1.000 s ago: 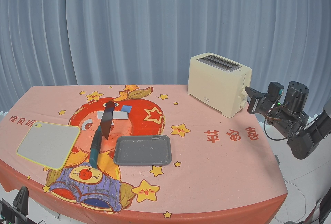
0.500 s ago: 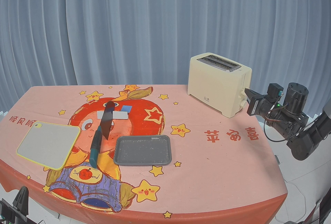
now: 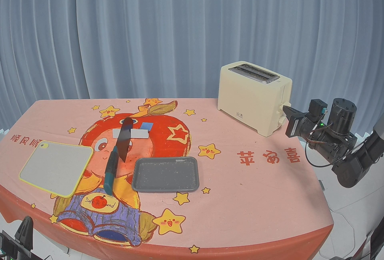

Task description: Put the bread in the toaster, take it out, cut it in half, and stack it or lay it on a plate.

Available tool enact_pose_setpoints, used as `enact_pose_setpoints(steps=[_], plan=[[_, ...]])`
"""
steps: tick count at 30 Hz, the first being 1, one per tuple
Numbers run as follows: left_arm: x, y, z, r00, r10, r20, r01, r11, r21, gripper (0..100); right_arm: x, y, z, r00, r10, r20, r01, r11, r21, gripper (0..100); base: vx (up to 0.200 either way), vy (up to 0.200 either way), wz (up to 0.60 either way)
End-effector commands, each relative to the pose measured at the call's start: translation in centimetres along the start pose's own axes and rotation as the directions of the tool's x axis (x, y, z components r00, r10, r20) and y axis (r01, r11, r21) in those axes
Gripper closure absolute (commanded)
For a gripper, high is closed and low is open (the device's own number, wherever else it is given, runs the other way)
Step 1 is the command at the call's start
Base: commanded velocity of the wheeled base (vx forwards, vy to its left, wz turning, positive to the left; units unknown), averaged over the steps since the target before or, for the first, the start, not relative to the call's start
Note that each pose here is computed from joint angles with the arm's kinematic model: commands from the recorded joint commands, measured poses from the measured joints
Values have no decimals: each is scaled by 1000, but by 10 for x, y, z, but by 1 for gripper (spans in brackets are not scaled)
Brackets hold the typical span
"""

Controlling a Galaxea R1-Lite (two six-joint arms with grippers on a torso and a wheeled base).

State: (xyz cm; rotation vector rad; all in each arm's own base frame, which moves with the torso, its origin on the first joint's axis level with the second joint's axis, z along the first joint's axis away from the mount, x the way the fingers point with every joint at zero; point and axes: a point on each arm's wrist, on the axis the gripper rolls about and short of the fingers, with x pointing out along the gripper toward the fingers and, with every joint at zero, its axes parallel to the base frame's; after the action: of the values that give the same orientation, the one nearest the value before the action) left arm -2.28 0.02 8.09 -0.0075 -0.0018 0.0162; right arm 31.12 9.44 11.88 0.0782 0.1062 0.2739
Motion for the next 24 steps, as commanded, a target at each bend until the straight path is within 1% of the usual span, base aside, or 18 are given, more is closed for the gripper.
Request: enact_pose_setpoints(steps=[1,24], plan=[[1,0,-5,1000,1,-19,-1,1000,0,100,0,2,-2,1000,6,-6,-6,1000,-1,100,0,0,0],[1,0,-5,1000,1,-19,-1,1000,0,100,0,1,-3,1000,3,-9,-3,1000,-2,100,0,0,0]])
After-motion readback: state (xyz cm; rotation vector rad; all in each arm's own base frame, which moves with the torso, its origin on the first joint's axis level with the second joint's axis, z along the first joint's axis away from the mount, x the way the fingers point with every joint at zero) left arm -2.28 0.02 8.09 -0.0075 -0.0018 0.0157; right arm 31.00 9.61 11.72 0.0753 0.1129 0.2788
